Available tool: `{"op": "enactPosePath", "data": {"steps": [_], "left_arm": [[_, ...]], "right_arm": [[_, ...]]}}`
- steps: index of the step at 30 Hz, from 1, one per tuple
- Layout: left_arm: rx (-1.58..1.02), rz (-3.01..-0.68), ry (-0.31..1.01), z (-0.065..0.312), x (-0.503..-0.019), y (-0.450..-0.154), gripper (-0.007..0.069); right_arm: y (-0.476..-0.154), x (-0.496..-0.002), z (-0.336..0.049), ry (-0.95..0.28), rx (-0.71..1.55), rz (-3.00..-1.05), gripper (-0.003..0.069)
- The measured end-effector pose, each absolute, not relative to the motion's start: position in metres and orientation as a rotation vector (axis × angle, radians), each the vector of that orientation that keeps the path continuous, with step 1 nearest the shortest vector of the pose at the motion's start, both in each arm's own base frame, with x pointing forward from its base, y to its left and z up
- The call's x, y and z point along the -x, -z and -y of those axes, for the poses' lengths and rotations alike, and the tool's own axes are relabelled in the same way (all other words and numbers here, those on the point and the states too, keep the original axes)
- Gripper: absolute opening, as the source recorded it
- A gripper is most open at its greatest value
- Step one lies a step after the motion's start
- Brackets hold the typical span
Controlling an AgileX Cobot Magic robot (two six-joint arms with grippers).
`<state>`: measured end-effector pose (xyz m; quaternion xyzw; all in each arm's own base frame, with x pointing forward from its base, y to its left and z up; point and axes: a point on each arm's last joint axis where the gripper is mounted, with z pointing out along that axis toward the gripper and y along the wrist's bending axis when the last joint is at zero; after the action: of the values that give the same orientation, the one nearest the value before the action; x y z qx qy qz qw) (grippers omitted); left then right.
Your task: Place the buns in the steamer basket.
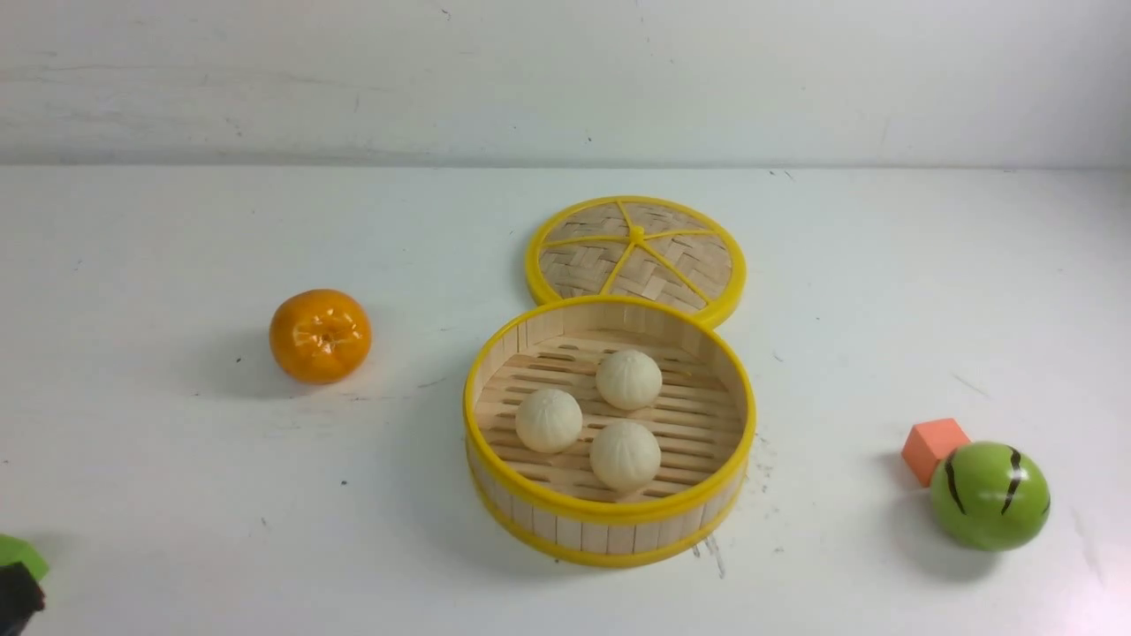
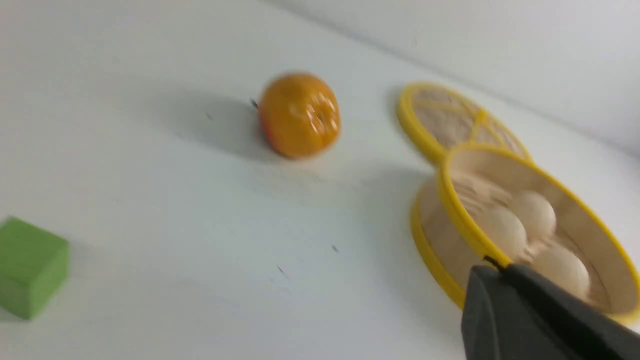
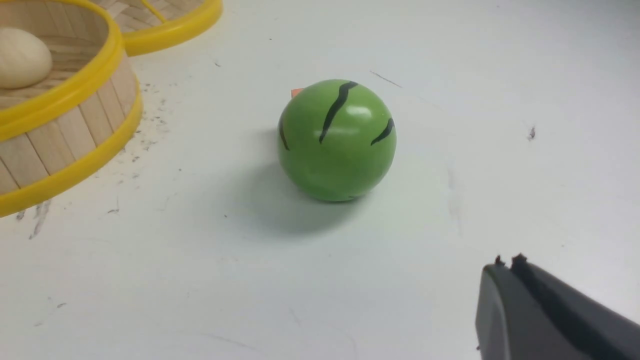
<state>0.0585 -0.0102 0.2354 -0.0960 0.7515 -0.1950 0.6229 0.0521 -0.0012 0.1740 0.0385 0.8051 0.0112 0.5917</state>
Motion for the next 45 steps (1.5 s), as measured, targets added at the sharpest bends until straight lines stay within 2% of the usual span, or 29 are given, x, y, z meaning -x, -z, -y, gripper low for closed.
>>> {"op": "enactPosePath", "data": {"steps": [3, 4, 7, 15, 45], "left_arm": [[0.239, -1.661, 0.321, 0.004, -0.055, -0.213, -0.0014], [0.239, -1.661, 0.321, 0.004, -0.055, -0.213, -0.0014], [0.246, -1.717, 0.211, 0.000, -0.055, -0.187, -0.0014], [0.149, -1.872, 0.124, 0.001, -0.053, -0.170, -0.0014], [0.120, -1.874, 0.106, 0.001, -0.053, -0.170, -0.0014]], "right_arm": [[-0.174, -0.052, 0.001, -0.026, -0.090, -1.873, 0.0004], [-0.174, -0.052, 0.001, -0.026, -0.090, -1.873, 0.0004], [-0.174, -0.052, 0.001, -0.026, -0.090, -1.873, 0.0007], [-0.174, -0.052, 0.001, -0.026, -0.090, -1.873, 0.0016], [-0.174, -0.052, 0.001, -0.026, -0.090, -1.873, 0.0042]]}}
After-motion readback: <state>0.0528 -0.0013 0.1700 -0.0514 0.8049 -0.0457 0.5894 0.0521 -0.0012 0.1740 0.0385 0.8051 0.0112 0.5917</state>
